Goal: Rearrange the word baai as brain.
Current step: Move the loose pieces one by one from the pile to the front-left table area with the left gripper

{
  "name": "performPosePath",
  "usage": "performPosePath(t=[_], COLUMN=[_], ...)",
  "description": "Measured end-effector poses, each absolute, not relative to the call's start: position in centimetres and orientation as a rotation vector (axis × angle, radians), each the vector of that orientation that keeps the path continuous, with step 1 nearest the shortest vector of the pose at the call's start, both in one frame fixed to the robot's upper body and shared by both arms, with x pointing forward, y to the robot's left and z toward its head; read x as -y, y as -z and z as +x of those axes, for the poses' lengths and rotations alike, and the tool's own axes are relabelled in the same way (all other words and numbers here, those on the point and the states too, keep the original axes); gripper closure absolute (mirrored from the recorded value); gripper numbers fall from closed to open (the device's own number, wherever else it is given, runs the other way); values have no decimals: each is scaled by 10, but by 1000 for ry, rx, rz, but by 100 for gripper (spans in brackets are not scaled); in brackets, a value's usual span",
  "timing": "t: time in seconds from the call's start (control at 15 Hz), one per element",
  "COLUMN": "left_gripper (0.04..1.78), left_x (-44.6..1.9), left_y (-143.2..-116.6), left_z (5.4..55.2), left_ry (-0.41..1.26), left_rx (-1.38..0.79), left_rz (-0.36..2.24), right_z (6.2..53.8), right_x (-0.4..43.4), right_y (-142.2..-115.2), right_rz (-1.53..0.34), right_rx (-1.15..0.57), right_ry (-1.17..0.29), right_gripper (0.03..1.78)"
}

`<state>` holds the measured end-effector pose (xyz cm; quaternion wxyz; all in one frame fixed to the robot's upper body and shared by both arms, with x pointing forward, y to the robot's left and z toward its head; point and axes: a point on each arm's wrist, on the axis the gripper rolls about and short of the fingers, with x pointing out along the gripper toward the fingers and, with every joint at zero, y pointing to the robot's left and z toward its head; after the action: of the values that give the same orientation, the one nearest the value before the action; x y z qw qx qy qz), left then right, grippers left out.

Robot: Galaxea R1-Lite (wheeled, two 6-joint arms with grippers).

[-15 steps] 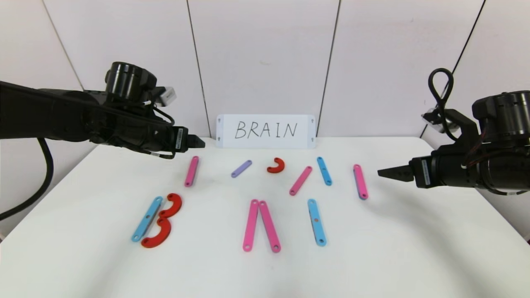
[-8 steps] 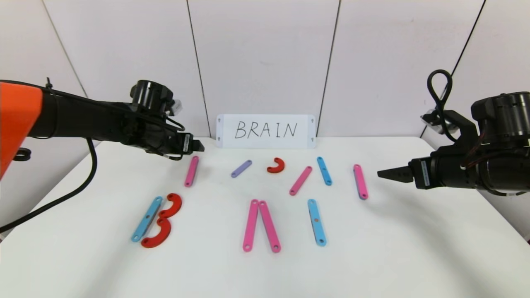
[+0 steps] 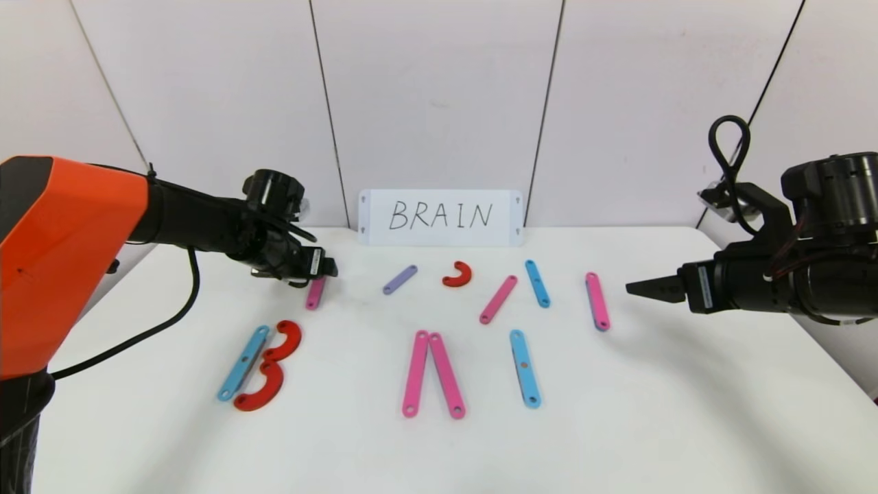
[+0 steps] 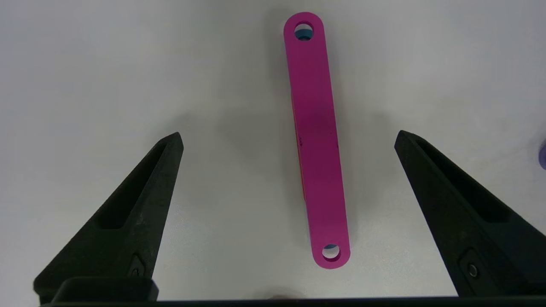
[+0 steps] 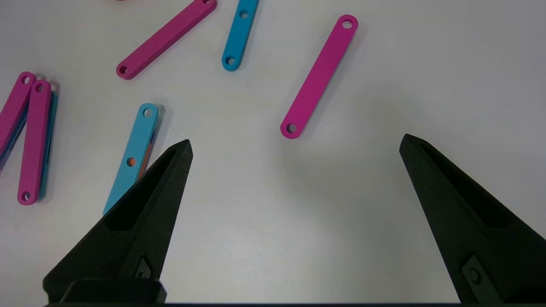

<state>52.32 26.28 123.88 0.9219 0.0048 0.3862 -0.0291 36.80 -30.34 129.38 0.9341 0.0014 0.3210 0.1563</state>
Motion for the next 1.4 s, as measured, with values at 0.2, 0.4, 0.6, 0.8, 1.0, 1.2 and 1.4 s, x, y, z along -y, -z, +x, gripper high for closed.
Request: performPosePath(t=[0.2,0.4,0.6,0.8,1.0,1.2,1.4], left_gripper=[9,23,59,116,151,151,151], left_x=[-263,-263,-263,-262,-262,-262,-261], left_y=[-1231,-1228,-1225,-1223,-1221,-1222,-1232], left_z=[527,530,531,532,532,531,525], left_ry=[52,50,50,50,49,48,46], left_rx=[-821,-827,-833,-837,-840,-845,-852], left_rz=[-3,-9,-9,-8,-8,-8,-9], right_z=[368,368,368,368,367,367,367], right_x=[303,303,303,303,303,303,303], right_y=[-1293,-1293,-1293,-1293,-1293,-1293,-1293], right_rz=[2,2,2,2,2,2,2], right_rx=[-658,-658,-658,-658,-658,-658,-659], right_ry=[-320,-320,-321,-321,-321,-320,-321], right_gripper=[11,11,11,11,11,11,11])
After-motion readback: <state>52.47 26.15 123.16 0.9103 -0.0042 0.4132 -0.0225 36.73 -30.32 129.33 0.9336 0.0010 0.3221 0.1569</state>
